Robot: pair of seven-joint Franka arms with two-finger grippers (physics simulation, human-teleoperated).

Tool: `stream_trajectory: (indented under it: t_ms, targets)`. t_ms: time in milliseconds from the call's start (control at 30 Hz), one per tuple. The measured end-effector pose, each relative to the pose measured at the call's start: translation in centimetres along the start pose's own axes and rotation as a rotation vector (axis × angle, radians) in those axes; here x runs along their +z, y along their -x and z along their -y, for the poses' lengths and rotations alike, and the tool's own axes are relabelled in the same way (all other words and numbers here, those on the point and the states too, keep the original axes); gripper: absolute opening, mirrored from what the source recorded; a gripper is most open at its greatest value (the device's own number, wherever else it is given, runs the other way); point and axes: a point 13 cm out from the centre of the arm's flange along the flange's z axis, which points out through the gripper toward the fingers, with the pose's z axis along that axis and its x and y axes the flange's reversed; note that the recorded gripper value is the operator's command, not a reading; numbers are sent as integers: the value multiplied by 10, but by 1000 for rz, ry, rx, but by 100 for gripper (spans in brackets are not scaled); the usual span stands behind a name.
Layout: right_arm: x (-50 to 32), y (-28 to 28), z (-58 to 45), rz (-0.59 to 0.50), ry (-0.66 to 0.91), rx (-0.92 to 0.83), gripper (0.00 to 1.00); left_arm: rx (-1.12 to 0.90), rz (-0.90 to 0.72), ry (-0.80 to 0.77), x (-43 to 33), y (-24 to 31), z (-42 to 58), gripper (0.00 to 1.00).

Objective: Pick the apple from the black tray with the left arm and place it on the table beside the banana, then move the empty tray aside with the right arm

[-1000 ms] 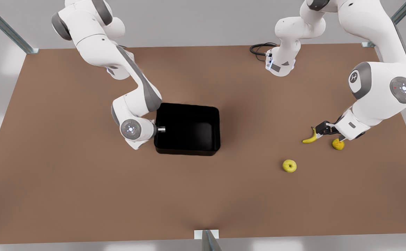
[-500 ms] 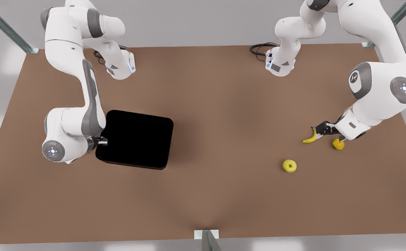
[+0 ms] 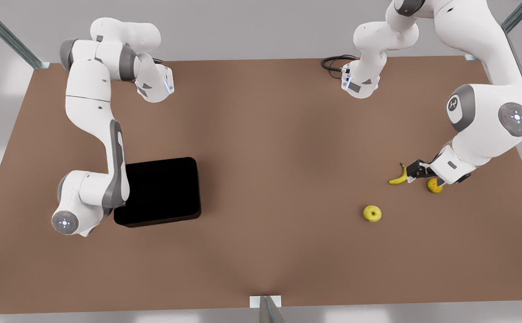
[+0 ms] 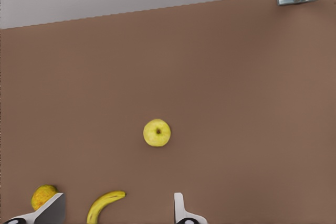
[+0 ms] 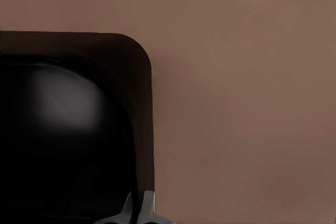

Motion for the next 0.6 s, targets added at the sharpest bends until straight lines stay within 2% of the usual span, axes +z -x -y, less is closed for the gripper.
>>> stream_trajectory:
  t_ms: [33,67,133,167,267,333,400,433,500,600]
  targets:
    - [2,3,1,7,-4,-19,28,2,3,5,0,1,-1,100]
    - [3,6,0,14,-6,-37,44,4,5,9,0,2,-1,100]
    - [1,12,-1,36,-2,-66,87,5,10,15,0,3,-2,100]
    - [-1,14,-1,46,-4,-79,100,6,12,17,0,4,-2,100]
    - [-17,18,-4,85,-14,-119,100,13,15,21,0,5,1,100]
    - [-90,3,-42,190,39,-187,100,14,17,23,0,6,1,100]
    - [-177,-53,-107,274,60,-326,100,14,17,24,1,6,1,100]
    - [-190,-85,-114,271,36,-345,100,14,18,24,1,6,1,100]
    - [-186,-109,-89,258,-11,-295,100,14,18,25,1,7,1,100]
    - [-189,-115,-69,268,-46,-224,100,18,18,34,1,7,0,100]
